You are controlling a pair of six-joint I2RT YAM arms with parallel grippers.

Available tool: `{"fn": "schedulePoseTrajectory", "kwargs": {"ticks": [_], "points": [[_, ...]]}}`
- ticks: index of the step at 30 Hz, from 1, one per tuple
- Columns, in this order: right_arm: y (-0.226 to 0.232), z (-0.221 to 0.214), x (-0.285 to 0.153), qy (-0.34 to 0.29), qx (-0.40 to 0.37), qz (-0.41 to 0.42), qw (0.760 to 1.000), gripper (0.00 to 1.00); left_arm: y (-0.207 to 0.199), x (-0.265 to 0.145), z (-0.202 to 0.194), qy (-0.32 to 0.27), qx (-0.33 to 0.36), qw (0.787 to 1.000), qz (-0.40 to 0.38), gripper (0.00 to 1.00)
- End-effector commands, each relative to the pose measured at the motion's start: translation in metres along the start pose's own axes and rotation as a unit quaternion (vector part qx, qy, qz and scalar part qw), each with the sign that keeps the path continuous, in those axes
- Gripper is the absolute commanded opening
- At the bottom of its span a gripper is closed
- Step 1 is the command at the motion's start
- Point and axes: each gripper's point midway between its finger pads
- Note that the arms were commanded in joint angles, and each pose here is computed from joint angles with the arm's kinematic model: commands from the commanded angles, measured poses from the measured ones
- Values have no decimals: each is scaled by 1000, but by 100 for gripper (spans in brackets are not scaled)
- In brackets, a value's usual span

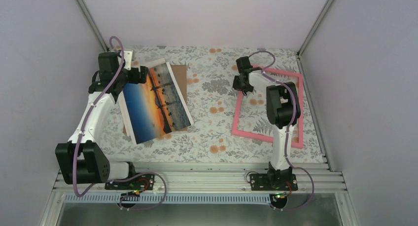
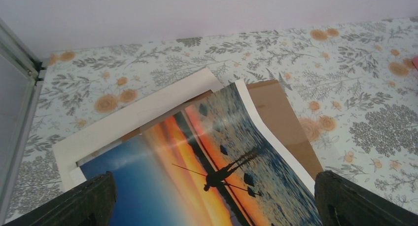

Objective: Put the photo into the frame

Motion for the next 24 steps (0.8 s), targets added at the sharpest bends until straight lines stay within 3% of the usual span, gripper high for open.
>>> {"fn": "schedulePoseTrajectory", "kwargs": {"ticks": [1,6,11,18,22,24], "points": [[29,13,-21,-1,2,50,999,4,-11,8,2,-1,10,1000,-5,100],[84,45,-88,-13,-13,183,983,4,-33,10,22,-24,31,998,-42,100],[131,77,-179,-41,-37,330,943,4,-66,1,55,-63,39,991,-115,100],[155,100,-309,-90,-75,512,851,3,-135,-32,108,-138,57,953,-263,100],[149,98,-378,-114,-107,613,774,3,-185,-50,134,-168,68,923,-340,100],[145,98,-402,-122,-106,639,752,3,-207,-53,143,-172,72,910,-370,100]]}}
Point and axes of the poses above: each gripper's point midway between its finger pads, its own x axis out along the fingers, its own y axis along the line the jaws close on, z = x × y, and after that the axes turned 10 degrees about x, right-handed
